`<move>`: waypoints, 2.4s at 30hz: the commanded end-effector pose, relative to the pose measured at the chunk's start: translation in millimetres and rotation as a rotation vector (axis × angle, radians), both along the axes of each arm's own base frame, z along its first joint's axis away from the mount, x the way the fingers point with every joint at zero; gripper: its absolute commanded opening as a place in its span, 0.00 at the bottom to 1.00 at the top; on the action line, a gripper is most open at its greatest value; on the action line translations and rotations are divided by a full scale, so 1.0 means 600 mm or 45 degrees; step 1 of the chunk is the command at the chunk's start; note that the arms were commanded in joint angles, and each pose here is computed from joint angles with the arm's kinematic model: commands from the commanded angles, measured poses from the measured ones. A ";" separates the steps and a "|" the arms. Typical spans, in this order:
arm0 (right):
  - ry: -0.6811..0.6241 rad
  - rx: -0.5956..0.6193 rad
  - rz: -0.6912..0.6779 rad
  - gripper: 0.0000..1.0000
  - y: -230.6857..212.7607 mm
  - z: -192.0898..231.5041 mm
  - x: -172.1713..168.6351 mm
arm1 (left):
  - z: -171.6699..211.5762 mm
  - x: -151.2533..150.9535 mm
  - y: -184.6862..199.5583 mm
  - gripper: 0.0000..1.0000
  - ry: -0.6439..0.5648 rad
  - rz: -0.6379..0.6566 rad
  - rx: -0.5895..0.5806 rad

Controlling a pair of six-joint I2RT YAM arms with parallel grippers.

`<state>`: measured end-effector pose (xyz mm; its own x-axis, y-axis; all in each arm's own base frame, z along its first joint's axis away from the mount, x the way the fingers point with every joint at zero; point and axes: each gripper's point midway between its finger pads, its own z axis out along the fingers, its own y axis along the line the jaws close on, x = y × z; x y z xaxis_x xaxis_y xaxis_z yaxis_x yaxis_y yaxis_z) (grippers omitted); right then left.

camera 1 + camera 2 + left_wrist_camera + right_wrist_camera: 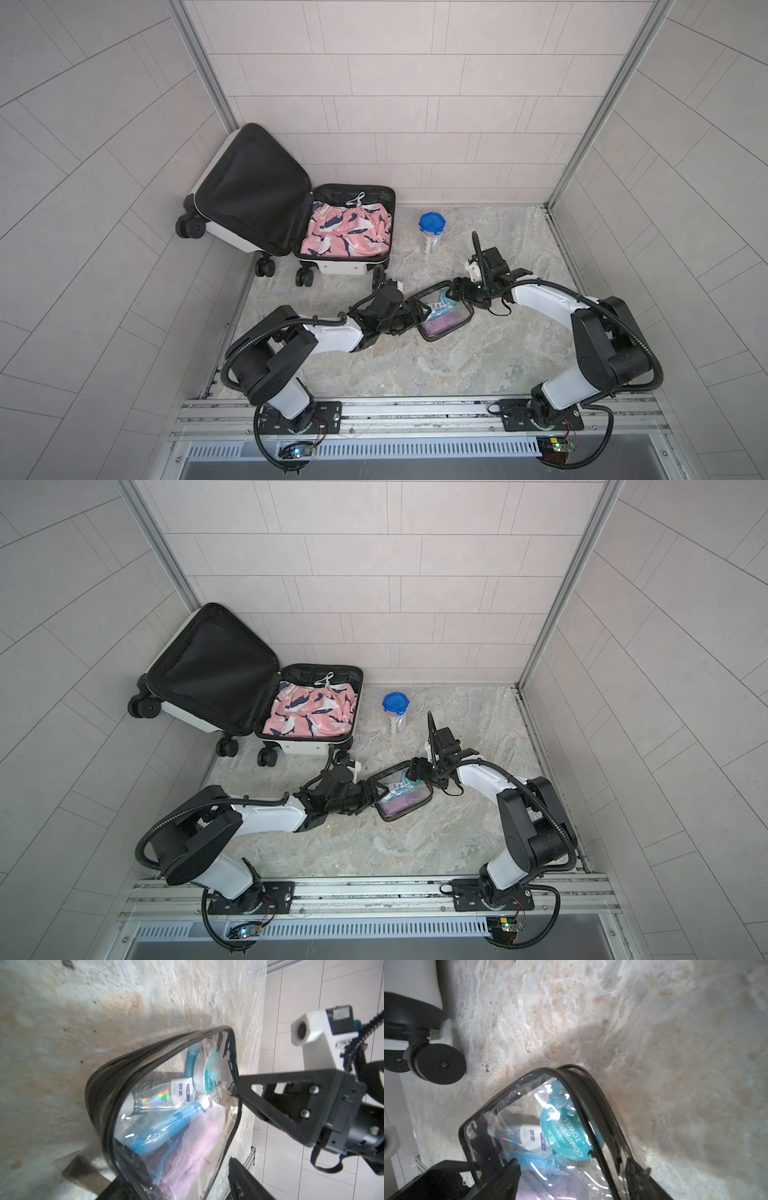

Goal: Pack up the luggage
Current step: 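Grasp the clear pouch sides with both grippers and lift it, then carry the held clear pouch with both grippers onto the shorts in the suitcase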

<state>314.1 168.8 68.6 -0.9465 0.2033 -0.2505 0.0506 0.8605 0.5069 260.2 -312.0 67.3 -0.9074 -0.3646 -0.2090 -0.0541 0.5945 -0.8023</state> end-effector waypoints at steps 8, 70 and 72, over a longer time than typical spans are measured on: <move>0.004 -0.016 0.066 0.77 0.059 0.023 -0.073 | 0.024 0.037 0.053 0.70 -0.035 0.032 0.040; -0.460 0.424 0.134 0.00 0.367 0.372 0.162 | 0.339 0.244 0.349 0.00 -0.435 0.198 0.705; -0.468 0.435 0.142 0.00 0.390 0.374 0.183 | 0.335 0.267 0.378 0.00 -0.418 0.245 0.705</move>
